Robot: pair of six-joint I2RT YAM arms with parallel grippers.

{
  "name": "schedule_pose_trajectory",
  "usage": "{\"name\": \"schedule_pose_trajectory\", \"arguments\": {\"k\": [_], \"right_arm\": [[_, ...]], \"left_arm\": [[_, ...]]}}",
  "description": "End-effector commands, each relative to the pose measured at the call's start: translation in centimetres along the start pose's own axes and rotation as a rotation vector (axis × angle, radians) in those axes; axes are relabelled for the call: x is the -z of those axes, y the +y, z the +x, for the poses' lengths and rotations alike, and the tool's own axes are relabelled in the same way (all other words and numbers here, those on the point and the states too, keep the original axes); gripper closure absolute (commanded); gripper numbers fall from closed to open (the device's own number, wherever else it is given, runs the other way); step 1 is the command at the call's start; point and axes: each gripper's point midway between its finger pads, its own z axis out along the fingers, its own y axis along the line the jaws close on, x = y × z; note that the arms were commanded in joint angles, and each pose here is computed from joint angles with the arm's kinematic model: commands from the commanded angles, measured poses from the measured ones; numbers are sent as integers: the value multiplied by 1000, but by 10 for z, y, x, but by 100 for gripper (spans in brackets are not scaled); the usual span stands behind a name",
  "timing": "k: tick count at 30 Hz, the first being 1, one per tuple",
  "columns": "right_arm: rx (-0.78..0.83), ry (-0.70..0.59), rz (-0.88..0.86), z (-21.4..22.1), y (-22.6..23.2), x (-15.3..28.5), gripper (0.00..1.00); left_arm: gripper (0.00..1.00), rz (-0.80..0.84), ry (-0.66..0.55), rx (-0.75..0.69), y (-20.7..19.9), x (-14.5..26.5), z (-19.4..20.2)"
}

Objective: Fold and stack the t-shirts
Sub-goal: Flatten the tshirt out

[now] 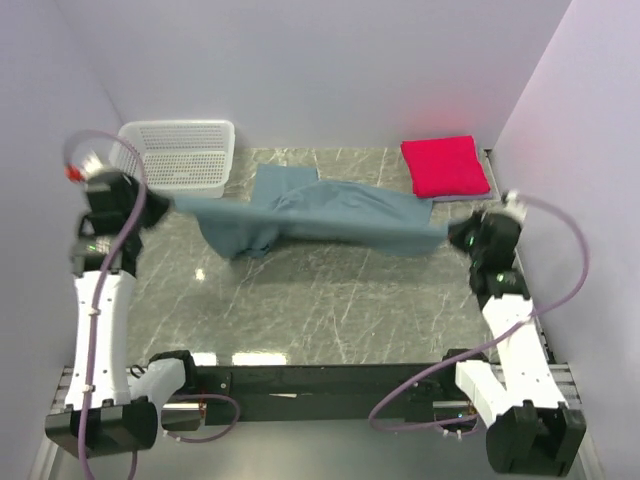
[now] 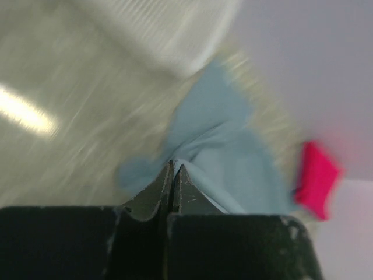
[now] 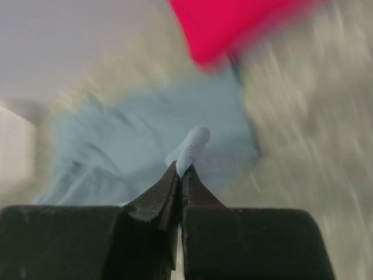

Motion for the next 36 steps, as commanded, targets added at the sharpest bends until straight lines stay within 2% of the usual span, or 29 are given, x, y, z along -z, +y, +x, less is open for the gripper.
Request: {"name": "schedule_pose_trajectory", "arguments": {"k": [1, 2, 7, 9, 13, 16, 17, 18, 20, 23, 24, 25, 27, 30, 33, 36], "right_arm": [[-118, 8, 241, 44, -63, 26, 100], [-169, 29, 285, 57, -73, 30, 100], [-269, 140, 501, 118, -121, 65, 100], [-276, 172, 594, 131, -136, 82, 100], [-322, 100, 623, 108, -132, 93, 100], [-309, 52, 640, 91, -131, 100, 82], [-304, 56, 640, 90, -130, 100, 63], [-304, 65, 638, 90, -128, 102, 54], [-288, 90, 604, 91, -122, 100, 43], [-246, 56, 520, 75, -109, 96, 41], [-225, 18, 413, 61, -91, 84, 40], [-166, 77, 325, 66, -77, 78, 36], [-152, 126, 212, 69, -56, 65, 36], [-146, 326, 85, 109, -29, 44, 36], [-32, 549, 106, 167, -19, 26, 37], [49, 584, 97, 178, -1, 11, 38]], "left_arm": [[99, -282, 30, 38, 87, 20, 53], [99, -360, 70, 67, 115, 22, 78], [99, -607, 69, 108, 178, 65, 111], [100, -644, 35, 97, 185, 69, 109], [100, -632, 2, 81, 178, 68, 98], [99, -586, -7, 45, 167, 61, 89], [99, -570, -1, 28, 164, 59, 87], [99, -545, 5, 30, 158, 56, 88], [100, -521, 19, 9, 154, 52, 89], [99, -494, 28, -17, 147, 49, 88], [99, -488, 30, -24, 146, 49, 88], [100, -487, 30, -36, 146, 48, 88], [99, -478, 42, -53, 147, 46, 91], [99, -457, 61, -67, 146, 43, 98], [99, -437, 77, -72, 146, 39, 104], [99, -430, 83, -81, 147, 37, 106]]}}
